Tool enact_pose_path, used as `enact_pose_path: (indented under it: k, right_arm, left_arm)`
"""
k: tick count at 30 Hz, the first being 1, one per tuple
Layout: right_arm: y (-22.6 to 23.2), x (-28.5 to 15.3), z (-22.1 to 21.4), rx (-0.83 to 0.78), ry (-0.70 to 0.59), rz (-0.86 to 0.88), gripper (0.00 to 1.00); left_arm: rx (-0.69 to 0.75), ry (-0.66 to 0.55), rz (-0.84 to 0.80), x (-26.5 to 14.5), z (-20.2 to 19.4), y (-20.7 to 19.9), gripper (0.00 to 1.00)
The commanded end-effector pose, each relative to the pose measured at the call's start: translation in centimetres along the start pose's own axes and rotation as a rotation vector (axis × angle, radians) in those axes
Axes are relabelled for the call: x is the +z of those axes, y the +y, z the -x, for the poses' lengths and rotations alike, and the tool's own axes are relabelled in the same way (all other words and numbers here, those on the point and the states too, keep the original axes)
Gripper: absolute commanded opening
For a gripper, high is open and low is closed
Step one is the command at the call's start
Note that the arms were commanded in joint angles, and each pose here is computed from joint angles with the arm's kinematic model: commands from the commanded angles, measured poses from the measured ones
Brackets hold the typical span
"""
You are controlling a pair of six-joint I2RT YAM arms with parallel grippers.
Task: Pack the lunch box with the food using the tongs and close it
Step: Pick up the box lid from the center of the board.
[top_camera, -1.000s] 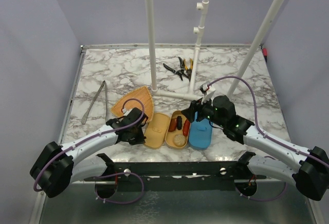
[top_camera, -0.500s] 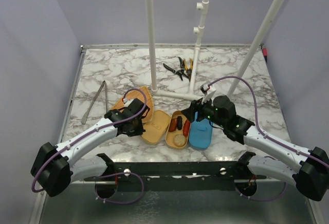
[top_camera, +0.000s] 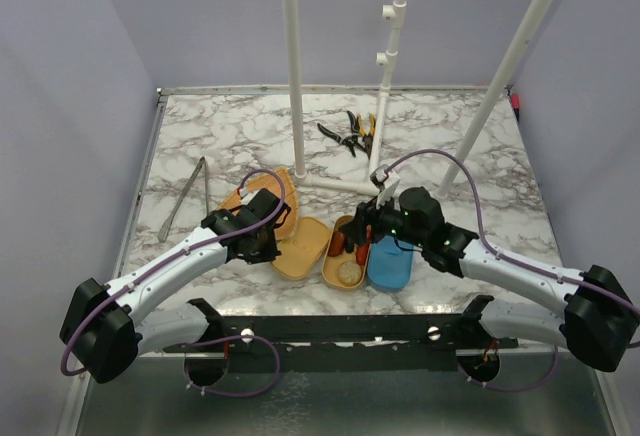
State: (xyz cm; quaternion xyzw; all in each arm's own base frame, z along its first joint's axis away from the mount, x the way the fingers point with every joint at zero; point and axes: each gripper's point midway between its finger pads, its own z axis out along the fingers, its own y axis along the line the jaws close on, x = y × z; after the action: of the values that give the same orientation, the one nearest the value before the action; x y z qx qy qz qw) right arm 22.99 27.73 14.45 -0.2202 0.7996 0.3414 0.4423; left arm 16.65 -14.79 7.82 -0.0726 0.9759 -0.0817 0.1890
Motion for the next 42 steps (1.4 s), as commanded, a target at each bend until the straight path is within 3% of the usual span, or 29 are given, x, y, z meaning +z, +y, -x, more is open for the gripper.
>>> enact_pose_path:
  k: [1, 8, 16, 32, 42]
  right_arm:
    - [4.5, 0.2, 2.2, -0.134, -0.105, 0.120, 0.64]
    - [8.1, 1.6, 1.0, -0.412, -0.158, 0.055, 0.66]
    - [11.7, 3.8, -3.4, -0.692, -0.105, 0.002, 0.67]
    - [14.8, 6.0, -9.0, -0.860, -0.019, 0.064, 0.67]
    - [12.9, 7.7, -10.7, -0.975, 0.006, -0.073, 0.63]
  left_arm:
    - [-0.002, -0.011, -0.028, -0.4, 0.5, -0.5, 0.00]
    - [-0.002, 0.002, -0.037, -0.1, 0.2, -0.7, 0.00]
    - [-0.010, 0.000, -0.047, -0.2, 0.3, -0.8, 0.00]
    - [-0.013, -0.001, -0.068, -0.4, 0.5, -1.1, 0.00]
    - [-0.020, -0.001, -0.074, -0.5, 0.5, -1.1, 0.00]
